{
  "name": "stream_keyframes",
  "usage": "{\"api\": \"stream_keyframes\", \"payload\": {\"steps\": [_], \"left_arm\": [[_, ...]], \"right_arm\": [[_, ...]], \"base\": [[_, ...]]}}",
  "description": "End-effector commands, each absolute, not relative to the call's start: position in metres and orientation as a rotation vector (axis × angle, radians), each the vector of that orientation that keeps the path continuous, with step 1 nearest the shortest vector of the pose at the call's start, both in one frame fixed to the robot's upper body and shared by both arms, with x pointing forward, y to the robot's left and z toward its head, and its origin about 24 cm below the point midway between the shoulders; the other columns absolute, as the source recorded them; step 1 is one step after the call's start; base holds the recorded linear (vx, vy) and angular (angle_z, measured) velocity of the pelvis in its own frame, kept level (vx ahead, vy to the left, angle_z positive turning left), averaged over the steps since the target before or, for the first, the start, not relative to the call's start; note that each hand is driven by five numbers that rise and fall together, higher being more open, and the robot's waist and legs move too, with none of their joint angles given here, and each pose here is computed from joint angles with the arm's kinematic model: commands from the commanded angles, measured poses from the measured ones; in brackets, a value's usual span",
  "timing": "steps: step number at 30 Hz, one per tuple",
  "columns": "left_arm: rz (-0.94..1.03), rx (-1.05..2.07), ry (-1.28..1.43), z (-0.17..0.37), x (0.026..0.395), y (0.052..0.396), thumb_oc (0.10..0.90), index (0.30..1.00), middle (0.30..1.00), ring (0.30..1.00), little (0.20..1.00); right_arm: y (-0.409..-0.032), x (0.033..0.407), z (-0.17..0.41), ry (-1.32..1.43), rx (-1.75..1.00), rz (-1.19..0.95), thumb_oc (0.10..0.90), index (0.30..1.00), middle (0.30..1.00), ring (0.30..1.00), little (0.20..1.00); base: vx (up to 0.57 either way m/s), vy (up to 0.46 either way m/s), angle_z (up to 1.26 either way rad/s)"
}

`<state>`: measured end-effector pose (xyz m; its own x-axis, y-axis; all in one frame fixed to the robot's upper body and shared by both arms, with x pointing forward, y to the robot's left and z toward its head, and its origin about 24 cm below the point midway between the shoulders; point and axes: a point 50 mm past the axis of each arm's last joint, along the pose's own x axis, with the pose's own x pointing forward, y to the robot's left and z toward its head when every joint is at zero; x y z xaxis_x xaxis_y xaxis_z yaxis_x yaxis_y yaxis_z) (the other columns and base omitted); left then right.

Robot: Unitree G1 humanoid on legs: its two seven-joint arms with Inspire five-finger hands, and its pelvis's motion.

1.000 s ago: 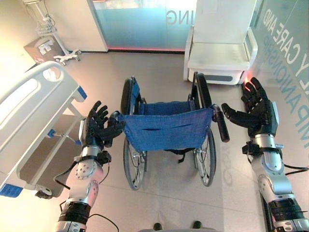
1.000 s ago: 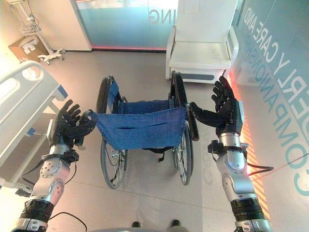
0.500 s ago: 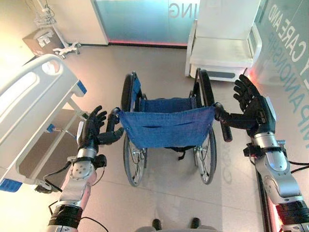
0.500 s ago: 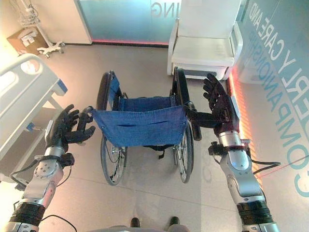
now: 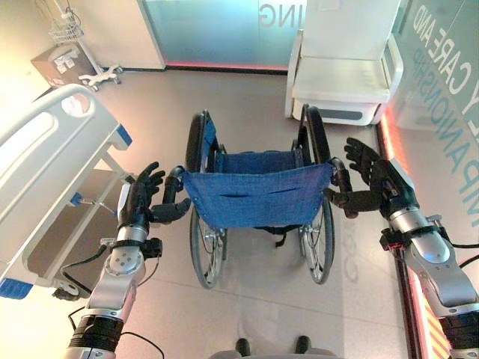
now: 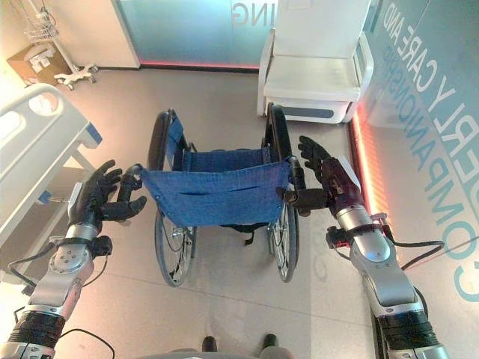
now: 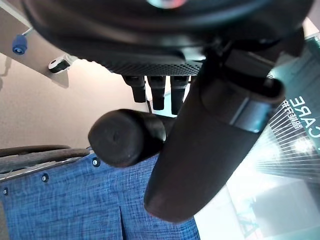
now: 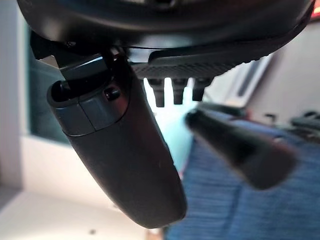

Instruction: Push the wheelchair next to the bed

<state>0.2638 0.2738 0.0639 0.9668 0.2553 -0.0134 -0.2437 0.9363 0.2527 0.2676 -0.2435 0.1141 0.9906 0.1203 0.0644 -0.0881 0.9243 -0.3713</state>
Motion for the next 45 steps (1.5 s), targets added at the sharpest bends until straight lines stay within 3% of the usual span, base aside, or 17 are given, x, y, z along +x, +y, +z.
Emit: {"api": "stream_keyframes", "payload": {"steps": [1, 9, 27, 45], "left_arm": [[0.332, 0.398, -0.1, 0.112, 0.278, 0.306, 0.8, 0.9, 0.9, 0.9, 0.9], [0.26, 0.48, -0.039, 0.126, 0.296, 0.305, 0.8, 0.9, 0.9, 0.9, 0.9], [0.344, 0.528, 0.295, 0.104, 0.308, 0.34, 0.8, 0.9, 0.9, 0.9, 0.9], [0.296, 0.546, 0.272, 0.119, 0.33, 0.331, 0.8, 0.9, 0.9, 0.9, 0.9]], "right_arm": [[-0.237, 0.278, 0.15, -0.235, -0.45, 0.121, 0.8, 0.9, 0.9, 0.9, 0.9], [-0.243, 0.294, 0.146, -0.12, -0.55, 0.077, 0.8, 0.9, 0.9, 0.9, 0.9], [-0.237, 0.329, 0.146, 0.086, -0.595, 0.062, 0.8, 0.9, 0.9, 0.9, 0.9], [-0.288, 0.351, 0.129, 0.556, -0.593, -0.158, 0.8, 0.9, 0.9, 0.9, 0.9]], "base": [[0.0, 0.0, 0.0], [0.0, 0.0, 0.0], [0.0, 0.0, 0.0], [0.0, -0.002, 0.01]]}}
